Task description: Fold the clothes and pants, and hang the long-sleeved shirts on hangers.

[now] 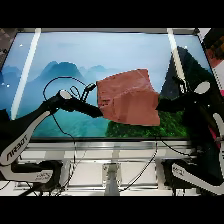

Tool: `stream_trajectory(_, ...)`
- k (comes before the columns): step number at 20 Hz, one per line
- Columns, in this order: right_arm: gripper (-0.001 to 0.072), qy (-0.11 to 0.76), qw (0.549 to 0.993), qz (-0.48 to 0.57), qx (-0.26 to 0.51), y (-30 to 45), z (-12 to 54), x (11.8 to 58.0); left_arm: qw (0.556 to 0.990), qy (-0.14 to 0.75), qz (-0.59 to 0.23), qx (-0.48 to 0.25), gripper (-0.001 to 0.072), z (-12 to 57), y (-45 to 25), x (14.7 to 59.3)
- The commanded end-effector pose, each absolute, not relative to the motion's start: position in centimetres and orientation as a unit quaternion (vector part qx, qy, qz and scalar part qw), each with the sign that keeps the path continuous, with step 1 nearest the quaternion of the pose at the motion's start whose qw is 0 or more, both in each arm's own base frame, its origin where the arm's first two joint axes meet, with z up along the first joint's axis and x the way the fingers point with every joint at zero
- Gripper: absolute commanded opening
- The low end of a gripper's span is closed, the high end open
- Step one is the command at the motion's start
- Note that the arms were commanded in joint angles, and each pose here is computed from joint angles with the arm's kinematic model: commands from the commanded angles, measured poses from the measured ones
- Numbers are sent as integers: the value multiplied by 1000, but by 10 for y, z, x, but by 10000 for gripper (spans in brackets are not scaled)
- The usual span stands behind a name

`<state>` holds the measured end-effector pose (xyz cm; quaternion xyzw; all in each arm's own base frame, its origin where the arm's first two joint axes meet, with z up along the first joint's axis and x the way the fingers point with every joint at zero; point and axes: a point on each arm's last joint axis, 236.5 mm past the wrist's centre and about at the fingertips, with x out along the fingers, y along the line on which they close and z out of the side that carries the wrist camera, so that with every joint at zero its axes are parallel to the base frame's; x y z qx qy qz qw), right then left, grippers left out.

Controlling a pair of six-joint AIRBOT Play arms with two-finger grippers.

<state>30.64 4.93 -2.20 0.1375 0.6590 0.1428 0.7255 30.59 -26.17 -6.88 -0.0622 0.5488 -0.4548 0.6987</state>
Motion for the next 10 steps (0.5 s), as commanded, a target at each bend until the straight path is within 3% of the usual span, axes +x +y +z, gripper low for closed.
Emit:
stream_trajectory(1, 380, 672, 723, 125, 106, 33, -33, 304, 714, 529, -455, -60, 5, -48, -262, 310)
stream_trajectory(7, 375, 713, 665, 149, 168, 54, -68, 298, 724, 517, -455, -45, 5, -39, -259, 312)
stream_trajectory(10, 373, 711, 660, 131, 204, 36, -69, 299, 724, 517, -455, -43, 5, -39, -258, 312)
